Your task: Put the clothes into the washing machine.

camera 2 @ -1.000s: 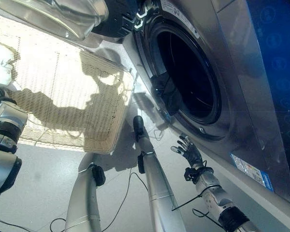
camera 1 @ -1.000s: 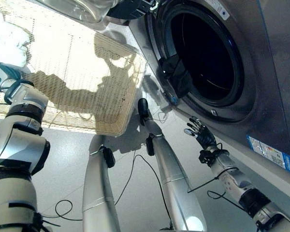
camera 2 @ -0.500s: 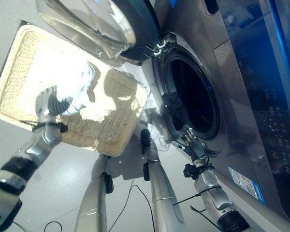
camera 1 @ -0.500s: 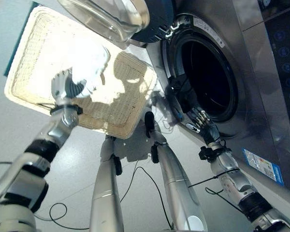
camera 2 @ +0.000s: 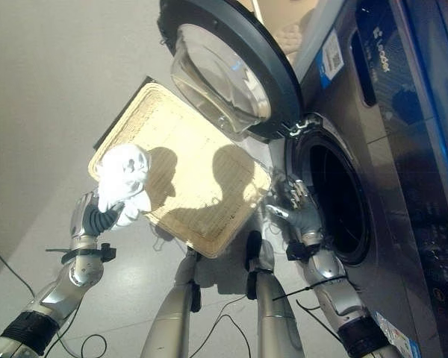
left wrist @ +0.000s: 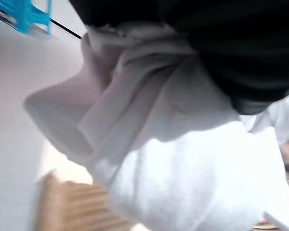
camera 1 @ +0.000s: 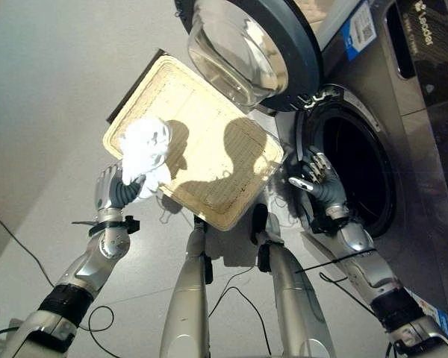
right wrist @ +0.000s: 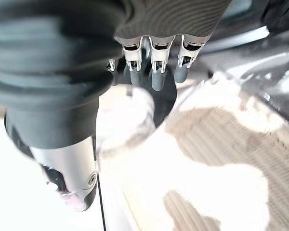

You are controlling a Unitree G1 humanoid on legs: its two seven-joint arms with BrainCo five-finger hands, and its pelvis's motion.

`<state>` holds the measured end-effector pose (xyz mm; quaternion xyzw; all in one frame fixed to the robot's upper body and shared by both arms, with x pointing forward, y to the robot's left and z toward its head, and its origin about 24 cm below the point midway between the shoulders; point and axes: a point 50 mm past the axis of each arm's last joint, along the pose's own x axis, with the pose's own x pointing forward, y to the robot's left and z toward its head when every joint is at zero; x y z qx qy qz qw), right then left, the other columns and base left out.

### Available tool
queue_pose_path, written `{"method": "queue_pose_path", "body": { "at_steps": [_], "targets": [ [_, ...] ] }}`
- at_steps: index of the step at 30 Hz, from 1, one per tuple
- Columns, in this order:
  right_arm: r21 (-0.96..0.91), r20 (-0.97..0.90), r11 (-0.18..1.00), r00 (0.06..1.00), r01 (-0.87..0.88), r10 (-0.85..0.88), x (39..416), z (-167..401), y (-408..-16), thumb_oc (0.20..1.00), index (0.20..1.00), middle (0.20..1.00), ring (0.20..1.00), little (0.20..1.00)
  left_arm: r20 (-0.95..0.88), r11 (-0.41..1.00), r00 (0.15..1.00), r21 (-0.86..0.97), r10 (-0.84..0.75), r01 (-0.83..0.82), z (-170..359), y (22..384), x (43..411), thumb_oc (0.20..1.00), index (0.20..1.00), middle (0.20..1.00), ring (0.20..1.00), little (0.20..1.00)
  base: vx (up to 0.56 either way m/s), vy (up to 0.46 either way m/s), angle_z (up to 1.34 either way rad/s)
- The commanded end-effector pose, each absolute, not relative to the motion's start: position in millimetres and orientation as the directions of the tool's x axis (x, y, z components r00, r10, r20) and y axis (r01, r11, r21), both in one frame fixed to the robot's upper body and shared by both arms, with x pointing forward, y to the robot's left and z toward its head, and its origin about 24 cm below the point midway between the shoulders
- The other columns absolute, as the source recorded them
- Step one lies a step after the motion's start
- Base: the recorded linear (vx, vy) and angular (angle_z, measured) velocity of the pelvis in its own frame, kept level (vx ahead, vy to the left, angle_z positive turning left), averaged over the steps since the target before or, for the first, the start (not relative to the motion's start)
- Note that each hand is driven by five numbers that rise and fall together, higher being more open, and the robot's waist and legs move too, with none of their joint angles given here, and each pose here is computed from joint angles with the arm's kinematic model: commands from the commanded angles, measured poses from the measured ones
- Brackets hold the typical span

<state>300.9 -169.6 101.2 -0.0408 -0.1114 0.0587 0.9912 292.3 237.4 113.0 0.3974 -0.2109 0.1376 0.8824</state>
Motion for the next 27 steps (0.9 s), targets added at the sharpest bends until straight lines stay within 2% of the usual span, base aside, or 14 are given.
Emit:
{"method": "queue_pose_path", "body": {
  "at_steps": [1,5,8,9,11,19,27],
  "targets": [
    [-0.171,0.236,0.971,0.951,-0.164,0.202,299.3,108.8,-158.3,1.0,1.0,1.0,1.0,1.0,0.598,0.765,0.799,0.543,-0.064,-0.345,145.6,206.8,295.6,0.2,0.2,0.2,0.2,0.2,-0.02,-0.115,0.11],
    [-0.256,0.166,0.938,0.946,-0.233,0.28,305.9,104.4,-142.9,1.0,1.0,1.0,1.0,1.0,0.616,0.807,0.76,0.546,-0.206,-0.223,157.3,183.8,290.7,0.2,0.2,0.2,0.2,0.2,0.0,-0.102,0.03],
    [-0.27,0.143,0.926,0.94,-0.264,0.31,308.1,103.9,-138.2,1.0,1.0,1.0,1.0,1.0,0.622,0.81,0.744,0.553,-0.245,-0.195,162.1,178.4,289.9,0.2,0.2,0.2,0.2,0.2,0.0,-0.076,0.07],
    [-0.246,0.085,0.905,0.923,-0.346,0.376,309.6,99.1,-127.1,1.0,1.0,1.0,1.0,1.0,0.613,0.811,0.73,0.568,-0.301,-0.142,166.3,168.3,288.7,0.2,0.2,0.2,0.2,0.2,-0.02,-0.066,0.03],
    [-0.243,0.071,0.89,0.908,-0.386,0.413,310.5,98.6,-120.2,1.0,1.0,1.0,1.0,1.0,0.605,0.805,0.721,0.582,-0.337,-0.113,167.9,162.6,288.5,0.2,0.2,0.2,0.2,0.2,-0.01,-0.069,0.07],
    [-0.223,0.123,0.848,0.849,-0.481,0.514,315.4,116.0,-88.3,1.0,1.0,1.0,1.0,1.0,0.544,0.756,0.683,0.655,-0.487,0.018,171.5,137.8,290.5,0.2,0.2,0.2,0.2,0.2,-0.02,-0.043,0.07],
    [-0.228,0.119,0.827,0.828,-0.515,0.548,317.3,120.1,-79.6,1.0,1.0,1.0,1.0,1.0,0.464,0.72,0.662,0.674,-0.589,0.168,163.1,120.0,290.7,0.2,0.2,0.2,0.2,0.2,0.0,-0.002,0.01]
  ]
}}
